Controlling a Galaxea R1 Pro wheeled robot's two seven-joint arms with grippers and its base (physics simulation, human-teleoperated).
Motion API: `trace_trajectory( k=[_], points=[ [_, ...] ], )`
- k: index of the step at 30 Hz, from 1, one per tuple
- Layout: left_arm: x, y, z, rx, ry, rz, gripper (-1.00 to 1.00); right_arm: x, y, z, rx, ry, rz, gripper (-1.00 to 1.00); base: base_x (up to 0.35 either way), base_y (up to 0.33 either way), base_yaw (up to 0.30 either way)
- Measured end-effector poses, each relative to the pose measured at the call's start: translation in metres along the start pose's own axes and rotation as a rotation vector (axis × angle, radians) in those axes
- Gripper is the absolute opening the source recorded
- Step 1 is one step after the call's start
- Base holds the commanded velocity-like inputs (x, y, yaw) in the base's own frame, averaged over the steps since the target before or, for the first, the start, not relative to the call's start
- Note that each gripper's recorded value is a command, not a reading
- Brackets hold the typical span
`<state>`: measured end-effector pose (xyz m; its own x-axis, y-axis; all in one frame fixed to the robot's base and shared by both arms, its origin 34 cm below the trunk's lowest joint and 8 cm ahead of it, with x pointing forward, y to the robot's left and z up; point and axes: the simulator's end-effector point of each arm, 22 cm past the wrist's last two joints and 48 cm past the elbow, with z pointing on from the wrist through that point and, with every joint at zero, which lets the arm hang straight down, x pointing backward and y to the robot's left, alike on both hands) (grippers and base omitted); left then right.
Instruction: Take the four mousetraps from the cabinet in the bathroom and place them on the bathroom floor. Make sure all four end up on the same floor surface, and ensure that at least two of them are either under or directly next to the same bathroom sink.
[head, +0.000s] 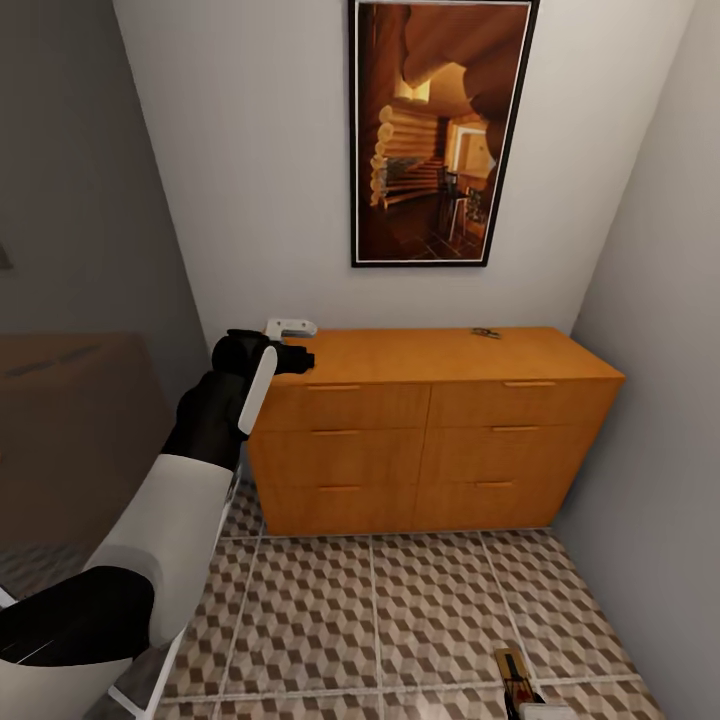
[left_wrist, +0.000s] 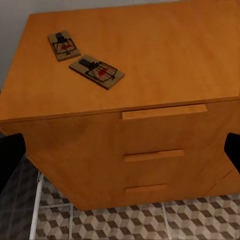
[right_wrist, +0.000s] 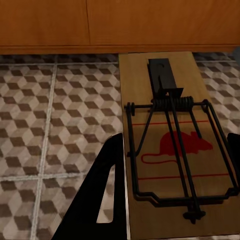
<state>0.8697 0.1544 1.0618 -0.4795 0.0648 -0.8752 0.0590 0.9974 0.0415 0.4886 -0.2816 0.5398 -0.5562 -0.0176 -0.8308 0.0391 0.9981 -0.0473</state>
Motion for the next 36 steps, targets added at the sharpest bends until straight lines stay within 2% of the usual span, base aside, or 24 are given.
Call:
trace_trajectory(
  k=[28,36],
  points=[
    [0.0,-0.0002,-0.0001,0.001,0.0,0.0,1.0,0.0003,0.0002,-0.0001,0.0,0.001,0.0,-1.0,0.251,0.0,0.002],
    [-0.0001,0.0001,0.0001,0.0,0.0,0.0,1.0,0.0008,0.0002,0.0001,-0.001,0.004,0.0,-1.0,0.132,0.0,0.179]
  ],
)
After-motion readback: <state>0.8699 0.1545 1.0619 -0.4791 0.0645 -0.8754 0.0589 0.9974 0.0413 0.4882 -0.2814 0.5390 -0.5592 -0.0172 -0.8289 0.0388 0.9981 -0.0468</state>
